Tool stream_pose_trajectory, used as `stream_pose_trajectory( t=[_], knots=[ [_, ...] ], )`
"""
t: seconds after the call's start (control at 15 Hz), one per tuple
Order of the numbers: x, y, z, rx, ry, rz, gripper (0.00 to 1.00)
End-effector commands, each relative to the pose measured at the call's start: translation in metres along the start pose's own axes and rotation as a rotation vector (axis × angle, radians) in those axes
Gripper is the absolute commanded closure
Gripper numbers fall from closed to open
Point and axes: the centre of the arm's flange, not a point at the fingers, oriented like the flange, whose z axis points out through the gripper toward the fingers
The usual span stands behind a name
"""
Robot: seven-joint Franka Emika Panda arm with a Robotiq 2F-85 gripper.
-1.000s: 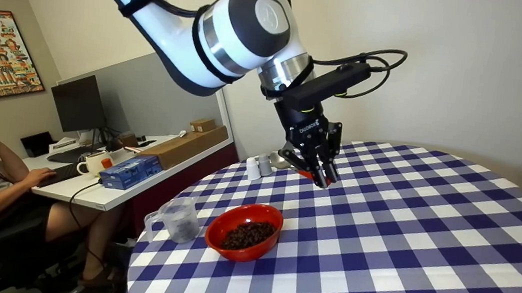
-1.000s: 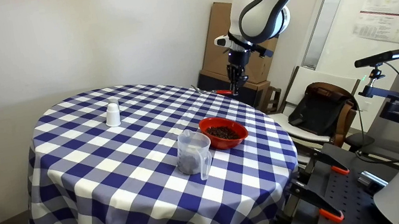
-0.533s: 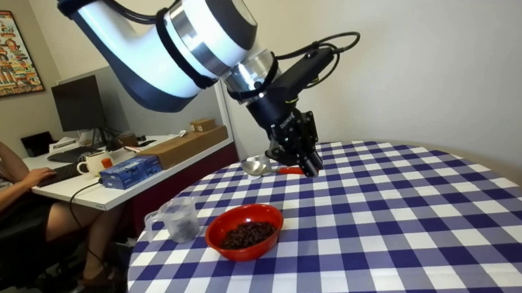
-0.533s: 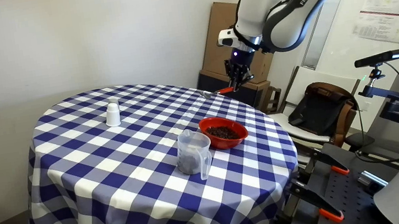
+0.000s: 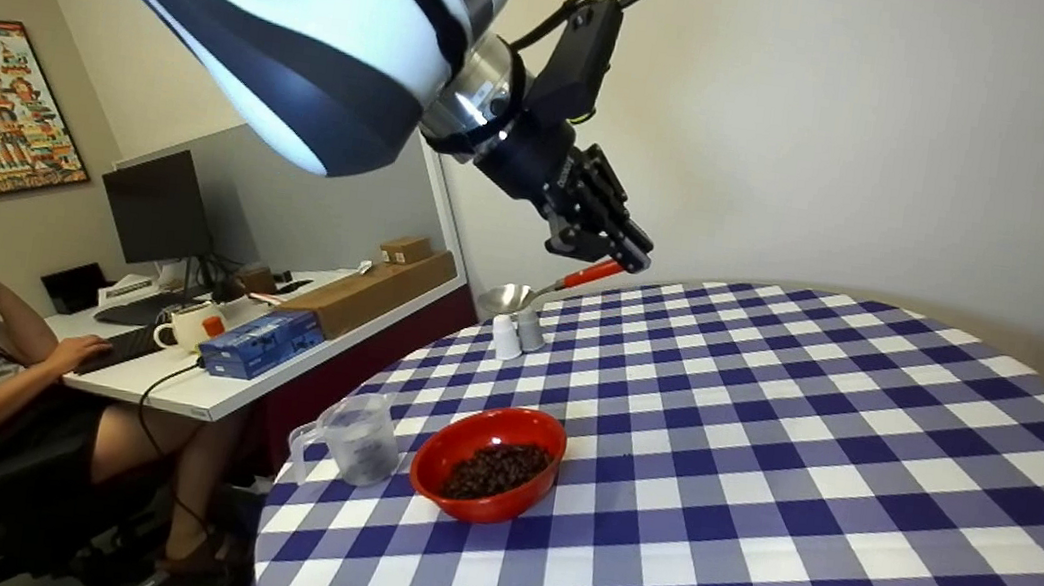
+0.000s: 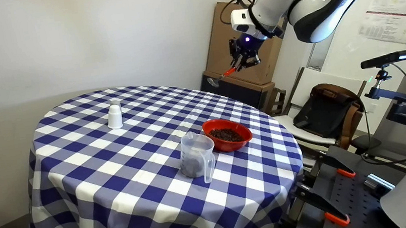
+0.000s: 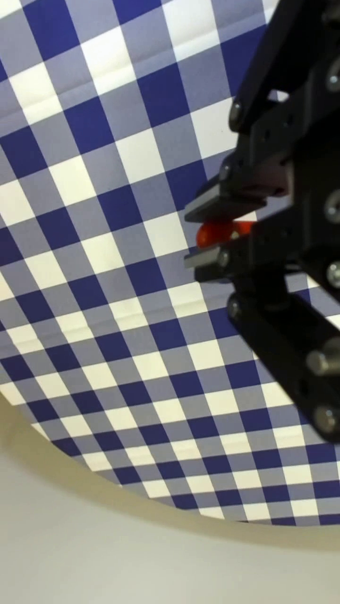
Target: Pick up the spoon and scoop some of the contents in the bowl and put them in the jar
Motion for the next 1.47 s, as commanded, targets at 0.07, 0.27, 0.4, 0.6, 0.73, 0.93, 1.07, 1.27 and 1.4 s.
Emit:
stream_pose_trajectory(
  t=[0.07,0.27,0.4,0.6,0.73,0.93,1.07,1.27,1.4],
  knots=[
    [0.043,-0.057,-0.004,-0.063,-0.095,-0.040,0.95],
    [0.066,-0.081,-0.003,-0.076,-0.162,-0.073,0.95],
    [0.083,-0.103,0.003,-0.083,-0.203,-0.071,0.95],
    [0.103,-0.132,0.009,-0.109,-0.244,-0.043,0.95],
    [0.113,-0.144,0.014,-0.130,-0.268,-0.013,0.95],
    [0.125,-0.149,0.020,-0.180,-0.299,0.027,0.95],
    [0.128,-0.149,0.025,-0.217,-0.319,0.039,0.95],
    [0.127,-0.151,0.036,-0.274,-0.356,0.038,0.95],
    [0.125,-0.152,0.040,-0.296,-0.380,0.035,0.95]
  ],
)
